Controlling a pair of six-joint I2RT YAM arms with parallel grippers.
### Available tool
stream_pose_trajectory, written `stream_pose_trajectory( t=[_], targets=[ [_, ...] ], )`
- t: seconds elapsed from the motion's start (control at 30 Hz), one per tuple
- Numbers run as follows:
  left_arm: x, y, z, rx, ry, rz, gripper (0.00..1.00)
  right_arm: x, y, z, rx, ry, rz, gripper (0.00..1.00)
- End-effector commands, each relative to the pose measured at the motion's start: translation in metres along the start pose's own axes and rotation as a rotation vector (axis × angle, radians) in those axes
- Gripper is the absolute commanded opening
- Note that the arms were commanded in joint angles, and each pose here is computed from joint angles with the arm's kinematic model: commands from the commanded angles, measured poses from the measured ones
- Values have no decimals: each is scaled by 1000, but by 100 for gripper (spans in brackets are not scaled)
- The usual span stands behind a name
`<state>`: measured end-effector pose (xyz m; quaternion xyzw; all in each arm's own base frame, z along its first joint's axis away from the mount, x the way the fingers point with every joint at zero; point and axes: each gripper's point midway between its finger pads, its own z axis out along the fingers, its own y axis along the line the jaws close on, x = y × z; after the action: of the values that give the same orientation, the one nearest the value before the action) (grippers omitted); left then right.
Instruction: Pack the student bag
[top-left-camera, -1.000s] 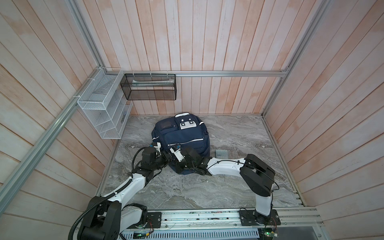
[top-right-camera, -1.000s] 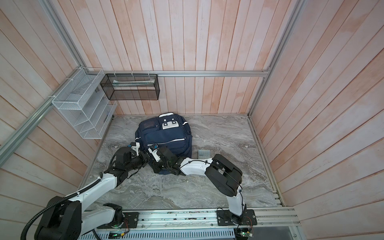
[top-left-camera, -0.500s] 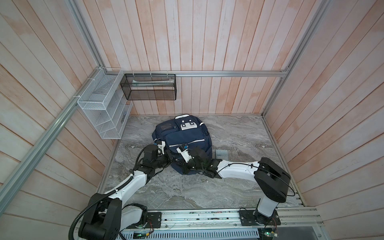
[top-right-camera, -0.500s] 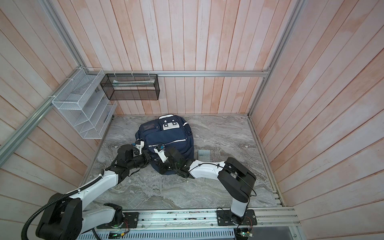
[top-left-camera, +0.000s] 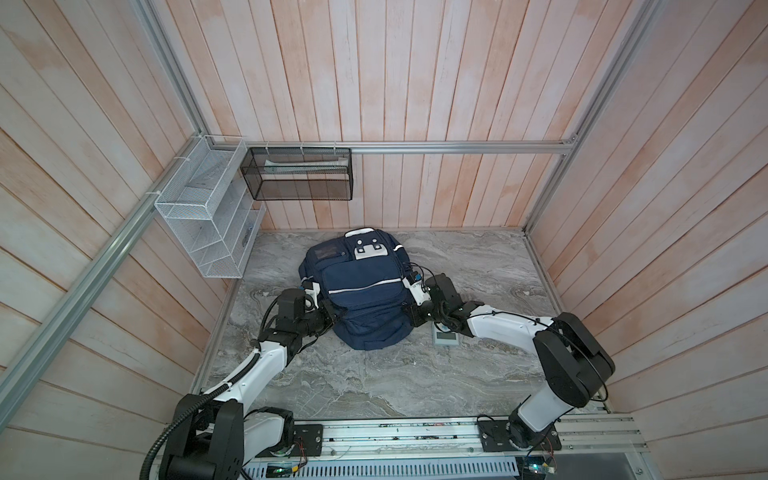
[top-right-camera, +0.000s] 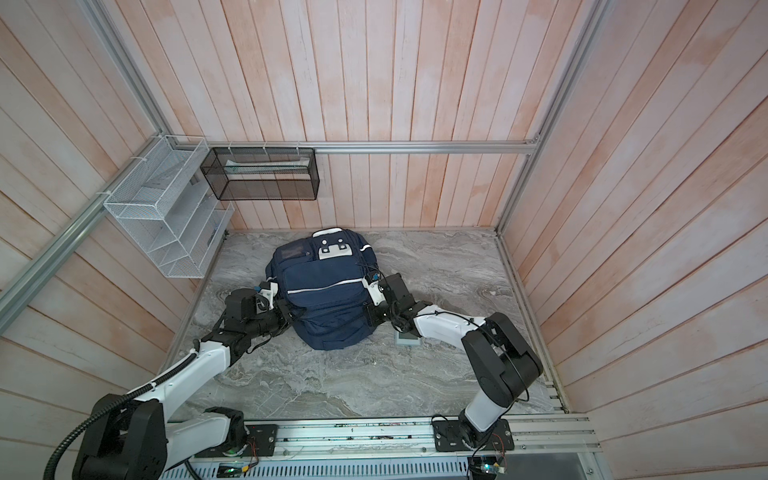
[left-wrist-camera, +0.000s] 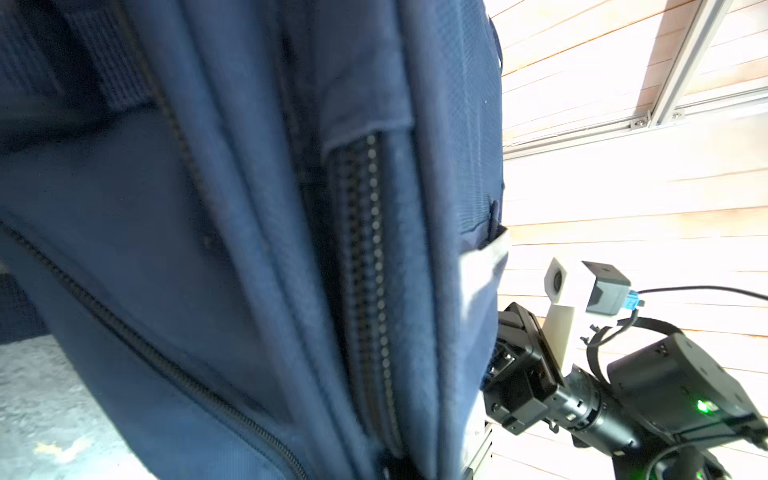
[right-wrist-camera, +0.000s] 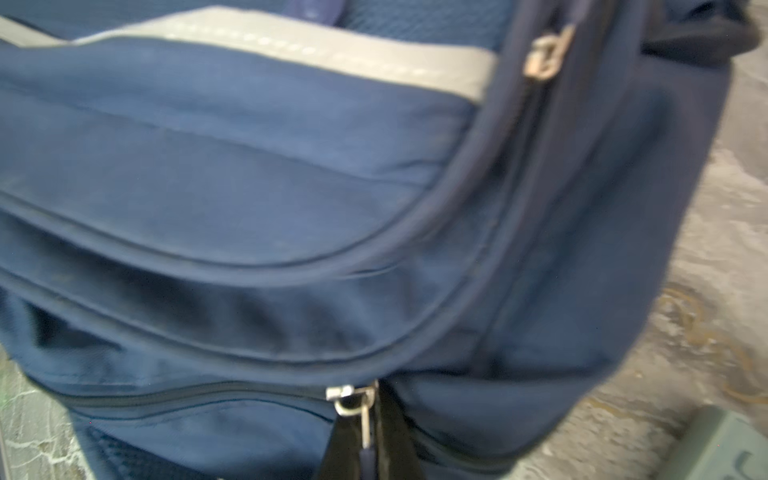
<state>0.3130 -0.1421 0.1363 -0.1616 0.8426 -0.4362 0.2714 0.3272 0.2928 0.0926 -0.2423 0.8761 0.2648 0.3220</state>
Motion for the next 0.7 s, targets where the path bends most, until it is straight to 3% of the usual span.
stream_pose_trajectory(
  t=[0.0,0.2,0.3,0.37,0.4,0.5,0.67],
  targets=[
    [-46,8,-18,-51,-132,34,0,6,-39,-8,143,39,36,0],
    [-111,14,-34,-166,-253,98,3,13,78,7,-88,43,-54,0],
    [-130,13,-47,-140,-285,75,25,5,133,24,-200,8,-53,0],
    [-132,16,-63,-198,-333,88,42,-6,155,38,-240,-12,-19,0],
    [-130,19,-72,-245,-351,93,49,-13,166,45,-258,-27,-12,0],
    [-100,24,-86,-270,-324,75,50,-27,192,59,-308,-67,-3,0],
    [-37,13,-66,-48,-197,-57,53,-35,224,67,-358,-82,-51,0]
  ],
)
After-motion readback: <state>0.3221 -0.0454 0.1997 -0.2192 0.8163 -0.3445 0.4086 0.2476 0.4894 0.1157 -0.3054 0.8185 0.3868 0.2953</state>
